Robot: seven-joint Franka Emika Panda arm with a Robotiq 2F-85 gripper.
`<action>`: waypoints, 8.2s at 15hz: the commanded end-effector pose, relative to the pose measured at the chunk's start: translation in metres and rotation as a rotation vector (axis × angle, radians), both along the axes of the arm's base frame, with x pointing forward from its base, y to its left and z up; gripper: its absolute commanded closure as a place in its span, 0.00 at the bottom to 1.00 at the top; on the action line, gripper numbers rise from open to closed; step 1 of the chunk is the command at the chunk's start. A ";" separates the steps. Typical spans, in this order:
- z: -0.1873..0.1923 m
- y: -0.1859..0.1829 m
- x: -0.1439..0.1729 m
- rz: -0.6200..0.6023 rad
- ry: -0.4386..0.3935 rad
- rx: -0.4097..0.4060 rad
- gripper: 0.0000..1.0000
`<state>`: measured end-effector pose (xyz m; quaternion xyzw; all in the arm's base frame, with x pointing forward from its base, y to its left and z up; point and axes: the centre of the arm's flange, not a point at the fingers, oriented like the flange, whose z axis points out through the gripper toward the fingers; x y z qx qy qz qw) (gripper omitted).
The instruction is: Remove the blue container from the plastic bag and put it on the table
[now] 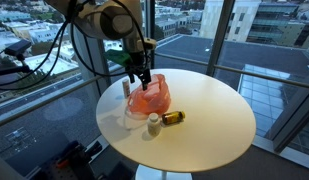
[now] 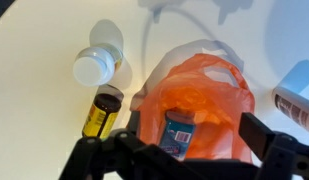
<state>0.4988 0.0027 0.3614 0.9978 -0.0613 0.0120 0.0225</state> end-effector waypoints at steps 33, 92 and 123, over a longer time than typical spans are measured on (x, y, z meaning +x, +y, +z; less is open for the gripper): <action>-0.127 -0.001 0.098 -0.132 0.013 0.034 0.00; -0.023 0.077 -0.020 0.172 0.154 0.066 0.61; -0.119 0.102 -0.002 0.208 0.149 0.080 0.61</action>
